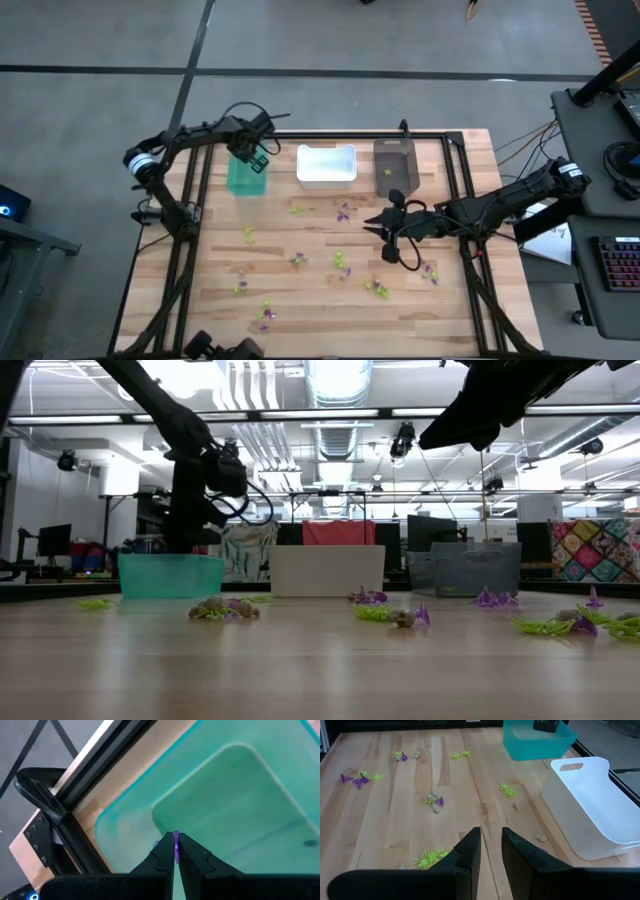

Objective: Sort Halloween decoration
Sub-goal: Put the purple witch hat toy into the light blue bin

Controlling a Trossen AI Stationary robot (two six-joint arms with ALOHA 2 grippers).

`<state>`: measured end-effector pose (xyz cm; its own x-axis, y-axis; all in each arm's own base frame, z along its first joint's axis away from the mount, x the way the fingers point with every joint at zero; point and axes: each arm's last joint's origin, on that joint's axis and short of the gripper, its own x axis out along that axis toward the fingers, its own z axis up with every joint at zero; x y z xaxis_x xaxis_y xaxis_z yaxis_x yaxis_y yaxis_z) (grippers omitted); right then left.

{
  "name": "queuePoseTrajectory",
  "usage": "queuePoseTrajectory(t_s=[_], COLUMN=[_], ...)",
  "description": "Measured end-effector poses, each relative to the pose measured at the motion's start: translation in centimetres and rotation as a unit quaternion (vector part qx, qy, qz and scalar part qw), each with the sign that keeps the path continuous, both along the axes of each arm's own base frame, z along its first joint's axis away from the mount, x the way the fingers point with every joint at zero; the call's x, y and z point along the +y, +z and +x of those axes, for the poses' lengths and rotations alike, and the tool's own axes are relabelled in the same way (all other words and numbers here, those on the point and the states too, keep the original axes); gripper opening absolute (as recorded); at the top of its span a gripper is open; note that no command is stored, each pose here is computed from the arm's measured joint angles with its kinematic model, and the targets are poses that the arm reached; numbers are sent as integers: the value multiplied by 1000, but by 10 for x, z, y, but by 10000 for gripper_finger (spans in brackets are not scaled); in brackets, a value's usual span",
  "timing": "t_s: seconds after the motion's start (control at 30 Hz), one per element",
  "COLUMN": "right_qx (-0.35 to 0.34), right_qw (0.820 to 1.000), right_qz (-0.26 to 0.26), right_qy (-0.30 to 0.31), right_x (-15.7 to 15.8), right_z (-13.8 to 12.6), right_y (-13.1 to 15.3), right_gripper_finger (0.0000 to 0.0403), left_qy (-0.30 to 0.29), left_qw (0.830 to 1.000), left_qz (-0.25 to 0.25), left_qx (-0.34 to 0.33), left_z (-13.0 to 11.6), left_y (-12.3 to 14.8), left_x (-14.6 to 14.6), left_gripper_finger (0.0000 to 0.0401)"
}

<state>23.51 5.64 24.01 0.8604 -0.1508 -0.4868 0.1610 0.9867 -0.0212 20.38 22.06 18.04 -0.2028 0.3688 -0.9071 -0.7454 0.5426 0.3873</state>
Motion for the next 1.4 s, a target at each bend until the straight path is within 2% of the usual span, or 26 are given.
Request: queuePoseTrajectory(t_s=[0.37, 0.5, 0.83, 1.1, 1.4], right_qx=[0, 0, 0, 0, -1], right_qw=[1000, 1000, 1000, 1000, 1000], right_qz=[0, 0, 0, 0, 5], right_qy=[0, 0, 0, 0, -3], right_x=[0, 0, 0, 0, 0], right_z=[0, 0, 0, 0, 0], right_y=[0, 0, 0, 0, 0], right_gripper_finger=[68, 68, 68, 68, 68], left_qy=[10, -3, -70, -129, -239], left_qw=[1000, 1000, 994, 987, 962], left_qz=[3, -15, -64, -82, -120], left_qx=[-4, -15, -48, -56, -63], left_z=[2, 3, 6, 7, 4], left_y=[-5, -5, -6, -6, -7], left_x=[2, 1, 1, 2, 5], left_gripper_finger=[0, 0, 0, 0, 0])
